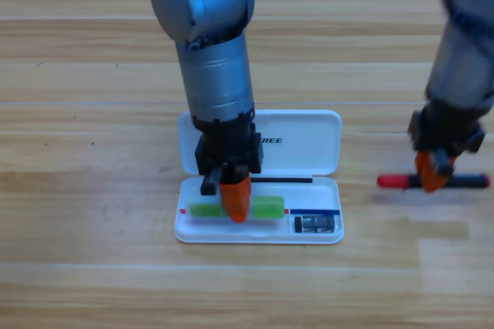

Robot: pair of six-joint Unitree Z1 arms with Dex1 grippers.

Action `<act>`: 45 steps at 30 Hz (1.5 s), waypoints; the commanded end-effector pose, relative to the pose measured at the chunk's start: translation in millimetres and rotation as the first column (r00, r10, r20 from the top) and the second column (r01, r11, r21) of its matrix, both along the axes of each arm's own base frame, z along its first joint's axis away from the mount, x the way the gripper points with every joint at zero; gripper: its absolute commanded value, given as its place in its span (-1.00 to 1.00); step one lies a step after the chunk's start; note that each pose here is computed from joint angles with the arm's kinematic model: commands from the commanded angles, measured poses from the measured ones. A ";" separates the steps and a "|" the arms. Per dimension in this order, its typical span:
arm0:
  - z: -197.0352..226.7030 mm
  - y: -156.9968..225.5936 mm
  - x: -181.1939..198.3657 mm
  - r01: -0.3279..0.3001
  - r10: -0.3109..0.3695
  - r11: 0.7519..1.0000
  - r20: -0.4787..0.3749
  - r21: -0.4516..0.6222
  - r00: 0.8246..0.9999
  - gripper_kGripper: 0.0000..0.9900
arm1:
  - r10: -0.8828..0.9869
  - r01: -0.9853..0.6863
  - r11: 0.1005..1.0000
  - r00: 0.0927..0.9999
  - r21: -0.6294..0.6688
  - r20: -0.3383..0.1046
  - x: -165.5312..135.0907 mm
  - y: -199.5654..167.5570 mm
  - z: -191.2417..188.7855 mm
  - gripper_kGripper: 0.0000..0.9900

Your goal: Clean up eraser and pencils

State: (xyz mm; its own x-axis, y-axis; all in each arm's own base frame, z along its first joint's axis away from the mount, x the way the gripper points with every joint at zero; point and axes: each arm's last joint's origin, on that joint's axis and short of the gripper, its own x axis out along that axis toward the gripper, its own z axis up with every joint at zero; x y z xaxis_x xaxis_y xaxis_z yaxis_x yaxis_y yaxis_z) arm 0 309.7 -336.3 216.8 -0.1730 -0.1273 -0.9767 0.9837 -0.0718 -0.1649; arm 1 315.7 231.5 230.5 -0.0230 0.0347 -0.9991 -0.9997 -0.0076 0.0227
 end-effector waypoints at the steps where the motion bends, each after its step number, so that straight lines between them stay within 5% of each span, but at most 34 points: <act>1: -29.3 -7.8 -1.1 0.013 -0.010 0.998 -0.048 0.059 0.999 -1.00 | 0.005 -0.006 0.999 0.999 0.037 0.032 -23.4 -7.2 36.4 -1.00; 21: -32.8 -8.6 0.8 -0.014 0.018 0.997 -0.039 0.078 0.999 -0.94 | 0.032 -0.036 0.997 0.998 0.075 0.045 -49.1 -0.4 61.2 -1.00; 23: -33.1 -8.3 0.7 -0.017 0.020 0.997 -0.038 0.081 0.999 0.47 | 0.032 -0.036 0.996 0.998 0.077 0.048 -49.9 -0.3 62.6 -1.00; 24: -32.7 -7.8 0.4 -0.017 0.020 0.996 -0.037 0.084 0.999 0.92 | 0.034 -0.037 0.996 0.998 0.077 0.048 -50.6 -0.2 63.1 -1.00; 25: -33.1 -7.6 0.2 -0.018 0.022 0.996 -0.039 0.085 0.999 1.00 | 0.034 -0.037 0.996 0.998 0.076 0.046 -51.1 0.1 63.1 -1.00; 37: -20.6 -4.5 -2.3 -0.039 0.041 0.996 -0.023 0.079 0.999 1.00 | 0.072 -0.079 0.992 0.995 0.100 0.072 -65.8 15.8 75.0 -1.00; 45: 116.3 51.8 -41.0 -0.112 0.124 0.990 0.134 -0.090 0.983 1.00 | 0.113 -0.118 0.988 0.992 0.096 0.059 -69.2 59.7 62.8 -1.00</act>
